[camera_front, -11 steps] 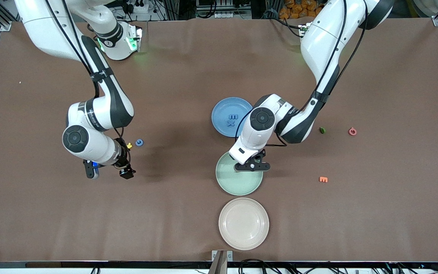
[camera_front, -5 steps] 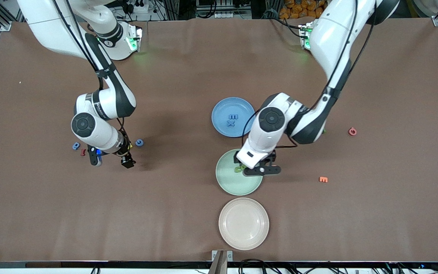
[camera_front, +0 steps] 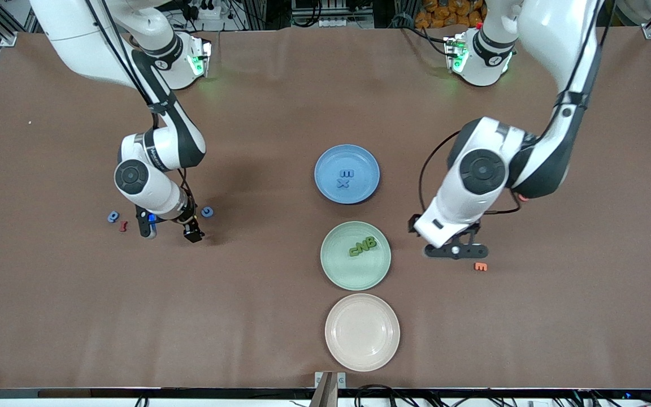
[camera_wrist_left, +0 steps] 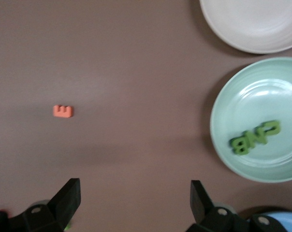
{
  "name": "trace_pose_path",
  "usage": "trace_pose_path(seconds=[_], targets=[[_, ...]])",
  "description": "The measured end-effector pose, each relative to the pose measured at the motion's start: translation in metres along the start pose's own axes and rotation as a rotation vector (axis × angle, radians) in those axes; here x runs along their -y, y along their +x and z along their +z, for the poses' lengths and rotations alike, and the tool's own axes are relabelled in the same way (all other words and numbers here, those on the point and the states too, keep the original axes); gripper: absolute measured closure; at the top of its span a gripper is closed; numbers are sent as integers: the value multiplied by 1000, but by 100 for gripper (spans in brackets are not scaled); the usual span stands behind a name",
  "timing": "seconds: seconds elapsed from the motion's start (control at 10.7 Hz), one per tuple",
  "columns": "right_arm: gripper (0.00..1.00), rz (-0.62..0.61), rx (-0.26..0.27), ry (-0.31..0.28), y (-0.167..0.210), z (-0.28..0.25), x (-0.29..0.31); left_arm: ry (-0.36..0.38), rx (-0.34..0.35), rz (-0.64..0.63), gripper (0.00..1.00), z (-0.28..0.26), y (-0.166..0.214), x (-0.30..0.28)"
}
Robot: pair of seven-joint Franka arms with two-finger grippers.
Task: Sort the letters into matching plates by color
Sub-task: 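Lower the right gripper to the blue G while the left gripper reaches the i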
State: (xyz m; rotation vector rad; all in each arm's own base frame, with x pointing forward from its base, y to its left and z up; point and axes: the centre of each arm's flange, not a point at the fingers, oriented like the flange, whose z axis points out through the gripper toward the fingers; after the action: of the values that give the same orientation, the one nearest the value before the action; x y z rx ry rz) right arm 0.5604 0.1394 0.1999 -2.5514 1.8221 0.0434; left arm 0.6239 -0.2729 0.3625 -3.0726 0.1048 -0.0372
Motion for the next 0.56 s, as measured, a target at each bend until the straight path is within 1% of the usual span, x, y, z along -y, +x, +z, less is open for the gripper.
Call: trace_pose_path(seconds=[0.19,0.28,0.47,0.56], targets=[[0,-5,-2,19,-4,6,-5,27,25,39,0,-3,-28,40],[0,-9,-3,25,-6,12,-11,33,21,56,0,1,-47,53],[0,-15,-3,21,-11,18,-17,36,13,111,0,25,-84,87],[0,-18,-3,20,-12,19,-18,33,17,121,0,42,-95,112]])
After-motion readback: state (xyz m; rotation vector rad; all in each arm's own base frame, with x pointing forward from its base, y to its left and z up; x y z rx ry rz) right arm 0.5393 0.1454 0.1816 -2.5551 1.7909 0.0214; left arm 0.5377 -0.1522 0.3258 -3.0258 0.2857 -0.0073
